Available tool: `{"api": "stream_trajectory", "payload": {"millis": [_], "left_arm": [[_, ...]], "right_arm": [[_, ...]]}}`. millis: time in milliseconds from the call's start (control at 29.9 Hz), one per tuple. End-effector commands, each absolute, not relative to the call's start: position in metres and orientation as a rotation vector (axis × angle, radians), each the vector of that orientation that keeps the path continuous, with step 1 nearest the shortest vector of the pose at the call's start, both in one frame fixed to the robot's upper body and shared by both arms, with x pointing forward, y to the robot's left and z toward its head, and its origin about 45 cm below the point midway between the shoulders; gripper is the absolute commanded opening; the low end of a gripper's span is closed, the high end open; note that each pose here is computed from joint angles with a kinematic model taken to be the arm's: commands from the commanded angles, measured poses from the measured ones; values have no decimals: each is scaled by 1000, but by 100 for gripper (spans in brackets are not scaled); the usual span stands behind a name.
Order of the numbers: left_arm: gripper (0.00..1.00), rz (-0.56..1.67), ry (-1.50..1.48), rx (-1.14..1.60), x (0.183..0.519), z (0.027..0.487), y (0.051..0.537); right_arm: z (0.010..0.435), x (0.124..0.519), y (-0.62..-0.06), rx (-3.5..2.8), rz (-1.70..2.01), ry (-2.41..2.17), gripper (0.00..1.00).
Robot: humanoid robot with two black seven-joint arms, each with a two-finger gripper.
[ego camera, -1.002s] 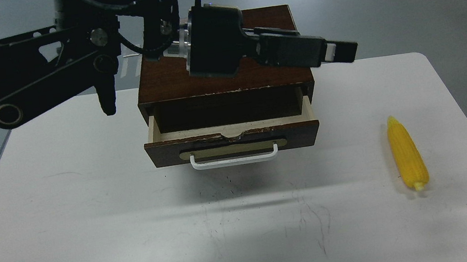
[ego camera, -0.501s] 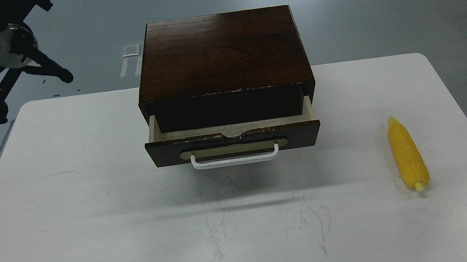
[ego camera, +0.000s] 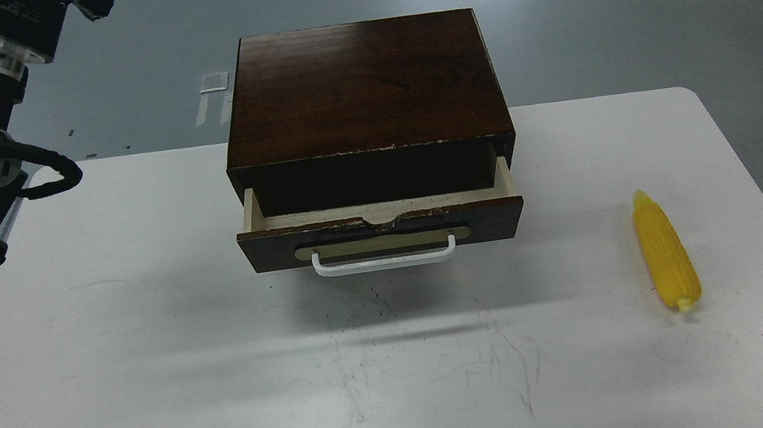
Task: Put corn in drawer with both arms
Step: 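Reach the right gripper to the yellow corn cob and grasp it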
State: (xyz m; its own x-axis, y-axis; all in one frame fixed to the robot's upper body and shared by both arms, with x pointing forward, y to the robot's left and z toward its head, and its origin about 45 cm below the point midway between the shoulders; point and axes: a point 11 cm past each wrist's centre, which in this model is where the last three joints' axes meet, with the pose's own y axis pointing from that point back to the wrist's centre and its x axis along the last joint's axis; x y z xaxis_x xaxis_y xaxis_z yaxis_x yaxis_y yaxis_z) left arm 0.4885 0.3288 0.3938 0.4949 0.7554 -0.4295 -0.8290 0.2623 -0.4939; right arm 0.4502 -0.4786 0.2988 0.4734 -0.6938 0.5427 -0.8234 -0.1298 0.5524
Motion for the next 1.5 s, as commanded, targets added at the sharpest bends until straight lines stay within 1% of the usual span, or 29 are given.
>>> {"api": "stream_trajectory", "payload": {"millis": [0,167,367,535,735,902,969,1069,1169,1203,1236,1269,1303,1437,1470], "left_arm": [[98,1071,111,-743,488,395,329],[98,1061,94,-742,488,403,328],[98,1057,51,-736,480,419,342],[98,1057,39,-738,479,424,345],[98,1046,40,-737,478,426,343],[98,1051,38,-730,477,424,345],[98,1057,41,-727,477,422,347],[98,1067,40,-722,476,420,350],[98,1075,33,-718,475,421,355],[98,1075,31,-719,475,422,356],[98,1075,30,-719,475,422,356],[98,1074,29,-720,475,423,355],[98,1072,27,-721,476,424,355],[98,1071,28,-722,476,424,354],[98,1071,28,-720,476,424,354]], "right_arm": [[279,435,-452,1859,211,-1036,100],[244,401,-424,1835,234,-748,100],[209,378,-426,1795,201,-632,100],[192,368,-426,1778,193,-575,94],[178,358,-424,1786,161,-549,91],[169,358,-408,1816,163,-512,82],[155,351,-400,1826,140,-478,77],[144,343,-399,1829,115,-459,74],[142,341,-399,1831,110,-456,67],[141,339,-400,1830,106,-453,62],[141,340,-399,1832,106,-455,51],[141,339,-400,1830,106,-453,44],[141,339,-400,1830,106,-453,35],[146,344,-399,1829,124,-457,22],[148,345,-400,1828,129,-463,15]]}}
